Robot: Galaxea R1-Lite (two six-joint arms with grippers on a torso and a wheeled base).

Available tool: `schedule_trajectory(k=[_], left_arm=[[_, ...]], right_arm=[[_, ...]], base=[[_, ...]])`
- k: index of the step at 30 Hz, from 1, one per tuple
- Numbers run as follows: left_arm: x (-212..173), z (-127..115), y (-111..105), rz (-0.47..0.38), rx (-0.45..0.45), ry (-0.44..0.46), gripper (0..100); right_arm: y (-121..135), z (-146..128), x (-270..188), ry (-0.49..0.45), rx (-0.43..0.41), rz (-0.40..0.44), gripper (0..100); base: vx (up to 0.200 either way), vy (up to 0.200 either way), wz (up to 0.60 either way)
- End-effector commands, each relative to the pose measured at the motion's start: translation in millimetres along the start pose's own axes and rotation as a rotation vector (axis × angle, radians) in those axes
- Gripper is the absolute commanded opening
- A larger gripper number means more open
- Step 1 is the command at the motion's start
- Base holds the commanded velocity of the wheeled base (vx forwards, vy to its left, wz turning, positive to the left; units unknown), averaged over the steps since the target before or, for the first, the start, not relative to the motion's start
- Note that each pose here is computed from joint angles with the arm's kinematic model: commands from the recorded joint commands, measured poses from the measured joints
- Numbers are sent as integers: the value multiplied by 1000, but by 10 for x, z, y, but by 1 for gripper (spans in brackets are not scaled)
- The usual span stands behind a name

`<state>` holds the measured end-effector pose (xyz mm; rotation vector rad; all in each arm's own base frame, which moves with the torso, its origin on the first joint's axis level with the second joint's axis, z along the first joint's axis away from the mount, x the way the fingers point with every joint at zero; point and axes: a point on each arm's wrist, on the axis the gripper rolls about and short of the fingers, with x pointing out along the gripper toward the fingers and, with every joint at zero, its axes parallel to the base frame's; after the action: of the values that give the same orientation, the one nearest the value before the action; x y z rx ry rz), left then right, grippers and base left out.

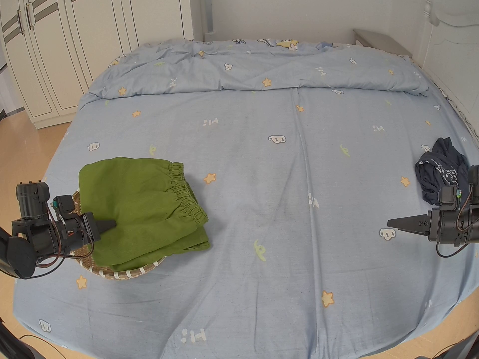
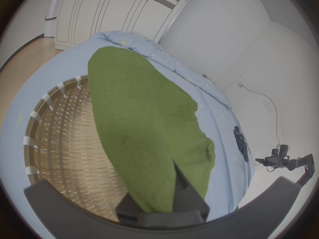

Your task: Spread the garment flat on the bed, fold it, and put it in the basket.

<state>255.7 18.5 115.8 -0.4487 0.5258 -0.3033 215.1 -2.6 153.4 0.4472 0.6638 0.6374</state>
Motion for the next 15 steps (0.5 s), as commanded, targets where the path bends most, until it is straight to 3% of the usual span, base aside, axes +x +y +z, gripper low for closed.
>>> schedule_trajectory(k=[1, 11, 15], left_arm=[[98, -143, 262, 56, -62, 41, 0], [284, -206, 520, 105, -93, 69, 0], [383, -315, 627, 136, -39, 100, 0]], right_arm=[[5, -2, -1, 0, -2, 0, 100], [16, -14, 15, 6, -6, -6, 100], [25, -13, 17, 3, -13, -22, 100]], base=[[0, 0, 0], [0, 0, 0], [0, 0, 0]])
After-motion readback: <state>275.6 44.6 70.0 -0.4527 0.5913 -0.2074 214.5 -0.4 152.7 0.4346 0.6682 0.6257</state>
